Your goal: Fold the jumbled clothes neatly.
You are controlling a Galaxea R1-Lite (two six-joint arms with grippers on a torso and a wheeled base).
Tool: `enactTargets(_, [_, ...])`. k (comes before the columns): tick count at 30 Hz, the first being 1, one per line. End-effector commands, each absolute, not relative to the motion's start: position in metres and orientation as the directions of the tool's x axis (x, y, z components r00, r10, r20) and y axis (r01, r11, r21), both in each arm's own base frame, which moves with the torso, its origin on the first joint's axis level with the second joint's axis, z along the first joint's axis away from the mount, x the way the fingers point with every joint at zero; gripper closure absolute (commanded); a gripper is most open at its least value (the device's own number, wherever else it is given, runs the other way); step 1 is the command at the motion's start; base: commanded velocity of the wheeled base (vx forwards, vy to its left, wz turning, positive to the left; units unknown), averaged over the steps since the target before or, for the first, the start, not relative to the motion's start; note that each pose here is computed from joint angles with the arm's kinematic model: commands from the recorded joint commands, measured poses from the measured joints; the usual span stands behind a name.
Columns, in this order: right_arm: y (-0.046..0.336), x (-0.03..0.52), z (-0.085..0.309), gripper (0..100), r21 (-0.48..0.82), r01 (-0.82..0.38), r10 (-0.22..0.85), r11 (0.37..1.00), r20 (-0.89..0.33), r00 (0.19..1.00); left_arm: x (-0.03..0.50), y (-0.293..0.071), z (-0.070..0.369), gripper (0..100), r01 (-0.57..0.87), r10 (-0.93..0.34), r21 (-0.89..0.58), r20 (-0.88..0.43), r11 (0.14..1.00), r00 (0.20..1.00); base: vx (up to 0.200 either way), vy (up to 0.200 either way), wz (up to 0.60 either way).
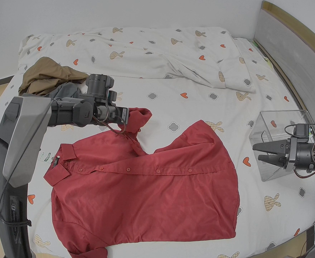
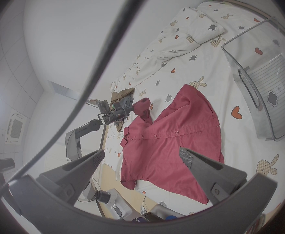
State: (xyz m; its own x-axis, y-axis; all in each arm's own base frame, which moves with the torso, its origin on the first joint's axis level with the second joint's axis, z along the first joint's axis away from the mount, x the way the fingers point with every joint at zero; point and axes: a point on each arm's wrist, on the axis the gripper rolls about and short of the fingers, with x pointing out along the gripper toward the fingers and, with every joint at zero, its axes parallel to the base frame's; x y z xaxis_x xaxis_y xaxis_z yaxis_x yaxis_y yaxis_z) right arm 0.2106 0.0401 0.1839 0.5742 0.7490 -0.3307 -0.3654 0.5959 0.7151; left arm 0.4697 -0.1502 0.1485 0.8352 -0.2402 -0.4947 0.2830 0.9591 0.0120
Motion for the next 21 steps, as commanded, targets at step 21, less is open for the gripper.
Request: enactTargets(21, [0.041,0.211,0.184,0,0.714,-0.37,0.753,0.594,-0.332,0.569,0.476,-0.079,0.18,100,0.114,-0.113,-0.031,-0.525,0.993,0.844,0.0,0.0,0.0])
